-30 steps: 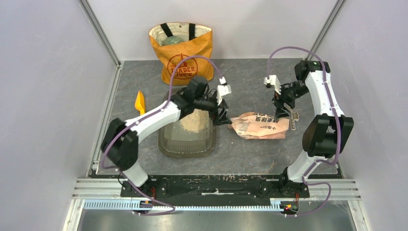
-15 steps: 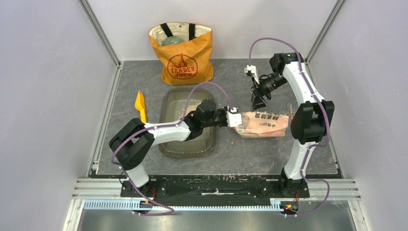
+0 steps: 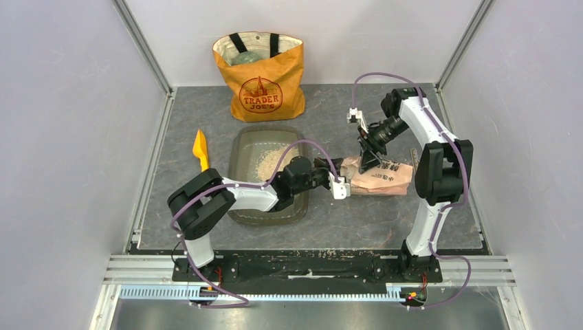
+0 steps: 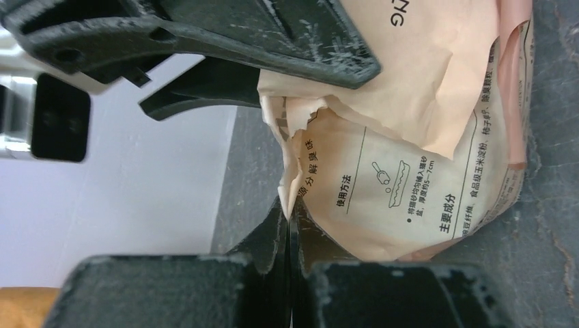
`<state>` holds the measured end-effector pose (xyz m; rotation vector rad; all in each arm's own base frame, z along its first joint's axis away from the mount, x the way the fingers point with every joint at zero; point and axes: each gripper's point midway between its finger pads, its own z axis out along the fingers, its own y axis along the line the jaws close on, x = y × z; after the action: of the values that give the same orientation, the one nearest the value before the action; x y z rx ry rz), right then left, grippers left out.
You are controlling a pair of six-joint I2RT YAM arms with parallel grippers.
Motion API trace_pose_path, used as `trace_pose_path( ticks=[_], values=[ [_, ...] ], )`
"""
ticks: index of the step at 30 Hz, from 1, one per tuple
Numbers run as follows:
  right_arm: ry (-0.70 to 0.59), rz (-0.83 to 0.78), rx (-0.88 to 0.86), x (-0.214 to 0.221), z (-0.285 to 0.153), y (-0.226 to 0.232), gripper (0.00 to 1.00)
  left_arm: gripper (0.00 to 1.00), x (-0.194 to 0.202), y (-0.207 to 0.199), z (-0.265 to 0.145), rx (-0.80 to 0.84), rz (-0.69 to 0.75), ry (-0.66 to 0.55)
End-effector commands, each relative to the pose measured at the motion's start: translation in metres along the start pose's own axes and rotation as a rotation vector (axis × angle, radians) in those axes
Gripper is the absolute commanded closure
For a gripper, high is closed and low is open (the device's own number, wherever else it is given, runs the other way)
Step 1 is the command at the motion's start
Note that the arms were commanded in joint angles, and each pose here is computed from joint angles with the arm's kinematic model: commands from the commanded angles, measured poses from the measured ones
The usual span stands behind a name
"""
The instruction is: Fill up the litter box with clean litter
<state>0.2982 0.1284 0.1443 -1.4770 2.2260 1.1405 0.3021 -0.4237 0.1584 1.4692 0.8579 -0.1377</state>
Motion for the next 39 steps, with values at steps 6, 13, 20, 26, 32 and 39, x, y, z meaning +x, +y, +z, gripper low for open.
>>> trace_pose_path(
  ticks=[6, 13, 20, 26, 32, 39],
  values=[
    [0.22, 0.082, -0.092, 0.066, -0.002, 0.044, 0.33, 0.98, -0.015, 0.037, -0.004, -0.208, 0.239, -0.053],
    [0.249, 0.095, -0.045, 0.083, -0.017, 0.034, 0.46, 0.98, -0.011, 0.048, -0.01, -0.255, 0.213, -0.016],
    [0.257, 0.097, -0.003, 0.099, -0.035, 0.031, 0.61, 0.98, 0.002, 0.059, -0.014, -0.275, 0.164, 0.072],
    [0.274, 0.074, 0.008, 0.109, -0.041, 0.034, 1.0, 0.98, 0.015, 0.058, -0.02, -0.273, 0.144, 0.131],
    [0.223, 0.048, 0.049, 0.095, -0.044, 0.031, 1.0, 0.25, -0.01, 0.031, -0.041, 0.147, -0.216, 0.095],
    [0.194, 0.014, 0.087, 0.088, -0.046, 0.03, 1.0, 0.14, -0.062, 0.006, -0.065, 0.613, -0.788, 0.077]
  ],
)
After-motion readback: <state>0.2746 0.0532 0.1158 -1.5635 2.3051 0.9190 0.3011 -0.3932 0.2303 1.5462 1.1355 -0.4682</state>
